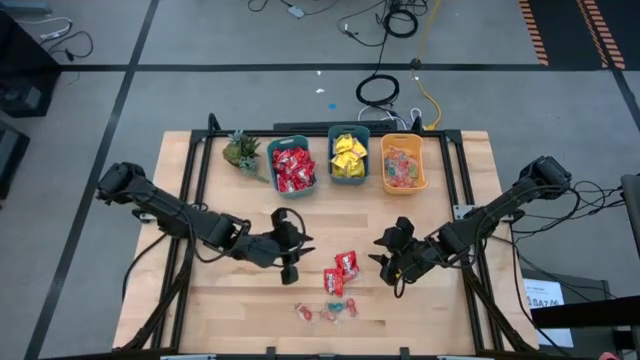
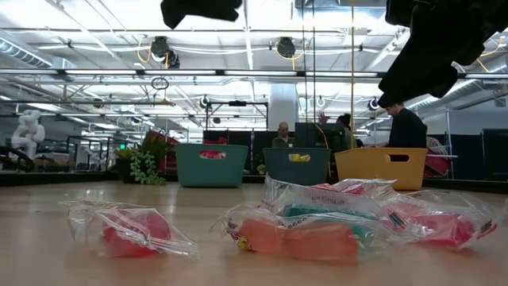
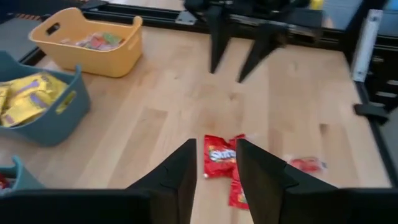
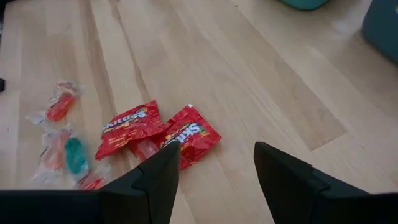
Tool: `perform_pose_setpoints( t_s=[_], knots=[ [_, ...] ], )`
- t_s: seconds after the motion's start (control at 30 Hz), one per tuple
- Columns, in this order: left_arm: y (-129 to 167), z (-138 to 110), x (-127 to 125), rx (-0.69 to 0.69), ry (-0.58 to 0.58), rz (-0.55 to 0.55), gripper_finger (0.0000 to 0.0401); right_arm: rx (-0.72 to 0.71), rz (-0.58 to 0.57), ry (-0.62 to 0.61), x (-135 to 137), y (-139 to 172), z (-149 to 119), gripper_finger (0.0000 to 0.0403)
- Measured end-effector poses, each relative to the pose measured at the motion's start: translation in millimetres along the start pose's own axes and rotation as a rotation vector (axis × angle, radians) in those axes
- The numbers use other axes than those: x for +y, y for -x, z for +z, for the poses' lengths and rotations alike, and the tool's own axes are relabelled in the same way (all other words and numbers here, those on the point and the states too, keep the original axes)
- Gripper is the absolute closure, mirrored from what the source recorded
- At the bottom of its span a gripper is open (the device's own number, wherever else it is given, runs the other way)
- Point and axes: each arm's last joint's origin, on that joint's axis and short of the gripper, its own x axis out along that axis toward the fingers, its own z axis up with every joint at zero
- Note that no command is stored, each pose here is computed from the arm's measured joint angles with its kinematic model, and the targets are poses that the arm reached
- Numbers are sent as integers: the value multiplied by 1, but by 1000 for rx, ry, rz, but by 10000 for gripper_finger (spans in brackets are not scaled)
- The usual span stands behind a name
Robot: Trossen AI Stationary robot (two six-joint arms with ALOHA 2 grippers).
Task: Sort candy
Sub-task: Put the red candy into the green bin
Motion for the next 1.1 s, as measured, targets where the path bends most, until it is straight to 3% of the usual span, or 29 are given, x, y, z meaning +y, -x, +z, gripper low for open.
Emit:
perform_pose_setpoints(
  t_s=[0.47, 0.67, 0.9, 1.1],
  knots=[
    [-32, -16, -11, 21, -25, 31, 192, 50, 45, 16, 1, 0, -1, 206],
    [-67, -41, -22, 76, -53, 31, 191, 50, 46, 16, 1, 0, -1, 206],
    [-113, -73, -38, 69, -40, -61, 191, 50, 45, 16, 1, 0, -1, 206],
    [-149, -119, -47, 182, -86, -186, 191, 50, 45, 16, 1, 0, -1, 206]
  ],
)
